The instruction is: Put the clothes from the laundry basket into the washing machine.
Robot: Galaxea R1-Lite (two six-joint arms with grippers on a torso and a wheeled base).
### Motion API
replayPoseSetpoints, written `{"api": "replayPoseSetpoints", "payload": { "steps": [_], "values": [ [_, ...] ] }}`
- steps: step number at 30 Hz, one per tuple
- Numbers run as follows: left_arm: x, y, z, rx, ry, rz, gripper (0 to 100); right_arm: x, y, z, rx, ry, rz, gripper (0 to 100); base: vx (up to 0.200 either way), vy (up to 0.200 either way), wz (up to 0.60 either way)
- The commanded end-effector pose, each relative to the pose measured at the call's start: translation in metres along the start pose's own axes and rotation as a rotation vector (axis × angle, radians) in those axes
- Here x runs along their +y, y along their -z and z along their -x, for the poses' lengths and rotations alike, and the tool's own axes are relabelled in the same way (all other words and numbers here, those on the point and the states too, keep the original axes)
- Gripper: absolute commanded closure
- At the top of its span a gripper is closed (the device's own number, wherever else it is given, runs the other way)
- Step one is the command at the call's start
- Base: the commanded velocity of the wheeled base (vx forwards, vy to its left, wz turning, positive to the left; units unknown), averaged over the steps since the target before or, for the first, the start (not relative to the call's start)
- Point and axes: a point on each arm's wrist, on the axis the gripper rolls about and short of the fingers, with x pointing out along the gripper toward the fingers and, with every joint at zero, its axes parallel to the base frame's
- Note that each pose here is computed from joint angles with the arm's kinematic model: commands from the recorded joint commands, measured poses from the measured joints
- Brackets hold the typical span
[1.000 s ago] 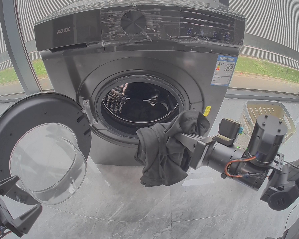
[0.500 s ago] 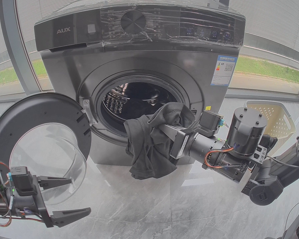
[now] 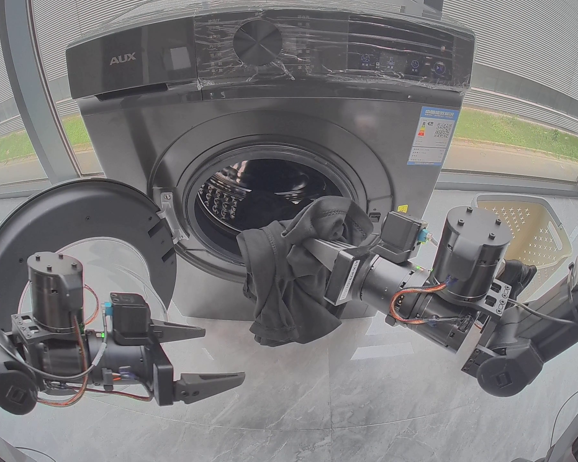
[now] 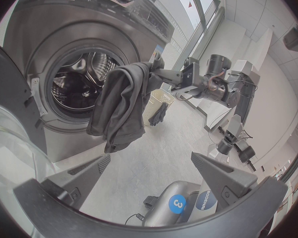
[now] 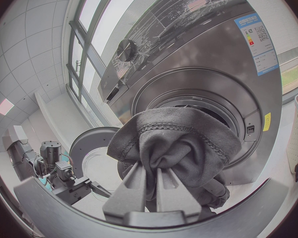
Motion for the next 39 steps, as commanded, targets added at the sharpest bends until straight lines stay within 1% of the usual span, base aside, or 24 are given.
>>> {"api": "replayPoseSetpoints", "payload": {
  "steps": [1,3,4,5,7,10,12,13,15,16,17,19,24,27,28,30,32,35,39],
  "values": [
    [0.01,0.003,-0.029,0.065,0.021,0.029,0,0.001,0.001,0.0,0.002,-0.003,0.0,100,0.0,0.0,0.0],
    [0.015,0.002,-0.039,0.077,0.022,0.036,0,0.001,0.001,-0.001,0.002,-0.003,0.0,100,0.0,0.0,0.0],
    [0.015,0.002,-0.039,0.077,0.022,0.036,0,0.001,0.001,-0.001,0.002,-0.003,0.0,100,0.0,0.0,0.0],
    [0.02,0.0,-0.047,0.076,0.022,0.036,0,0.002,0.001,0.0,0.003,-0.006,0.0,100,0.0,0.0,0.0],
    [0.021,-0.002,-0.049,0.071,0.025,0.033,0,0.002,0.001,0.0,0.003,-0.006,0.0,100,0.0,0.0,0.0],
    [0.024,-0.006,-0.057,0.055,0.037,0.039,0,0.002,0.002,0.001,0.004,-0.004,0.001,100,0.0,0.0,0.0],
    [0.02,-0.009,-0.061,0.048,0.054,0.049,0,0.002,0.002,0.001,0.005,-0.003,0.001,100,0.0,0.0,0.0],
    [0.02,-0.009,-0.061,0.048,0.054,0.049,0,0.002,0.002,0.001,0.005,-0.003,0.001,100,0.0,0.0,0.0],
    [0.014,-0.013,-0.066,0.033,0.077,0.066,0,0.002,0.002,0.001,0.005,-0.003,0.001,100,0.0,0.0,0.0],
    [0.014,-0.013,-0.066,0.03,0.078,0.065,0,0.002,0.003,0.001,0.005,-0.003,0.001,100,0.0,0.0,0.0],
    [0.011,-0.014,-0.07,0.024,0.092,0.073,0,0.002,0.003,0.001,0.004,-0.004,0.001,100,0.0,0.0,0.0],
    [0.011,-0.015,-0.075,0.017,0.099,0.073,0,0.002,0.003,0.001,0.004,-0.005,0.001,100,0.0,0.0,0.0],
    [0.018,-0.012,-0.09,-0.011,0.09,0.063,0,0.002,0.003,0.001,0.006,-0.004,0.001,100,0.0,0.0,0.0],
    [0.018,-0.011,-0.092,-0.016,0.091,0.06,0,0.002,0.003,0.001,0.006,-0.004,0.001,100,0.0,0.0,0.0],
    [0.022,-0.009,-0.099,-0.033,0.09,0.059,0,0.002,0.003,0.002,0.004,-0.005,0.003,100,0.0,0.0,0.0],
    [0.027,-0.006,-0.107,-0.039,0.076,0.052,0,0.002,0.003,0.002,0.006,-0.004,0.003,100,0.0,0.0,0.0],
    [0.032,-0.003,-0.112,-0.059,0.044,0.045,0,0.002,0.003,0.002,0.006,-0.004,0.003,100,0.0,0.0,0.0],
    [0.034,-0.002,-0.114,-0.085,0.016,0.037,0,0.002,0.002,0.002,0.004,-0.004,0.004,100,0.0,0.0,0.0],
    [0.035,-0.003,-0.113,-0.092,0.01,0.036,0,0.002,0.003,0.002,0.005,-0.003,0.004,100,0.0,0.0,0.0]
  ]
}}
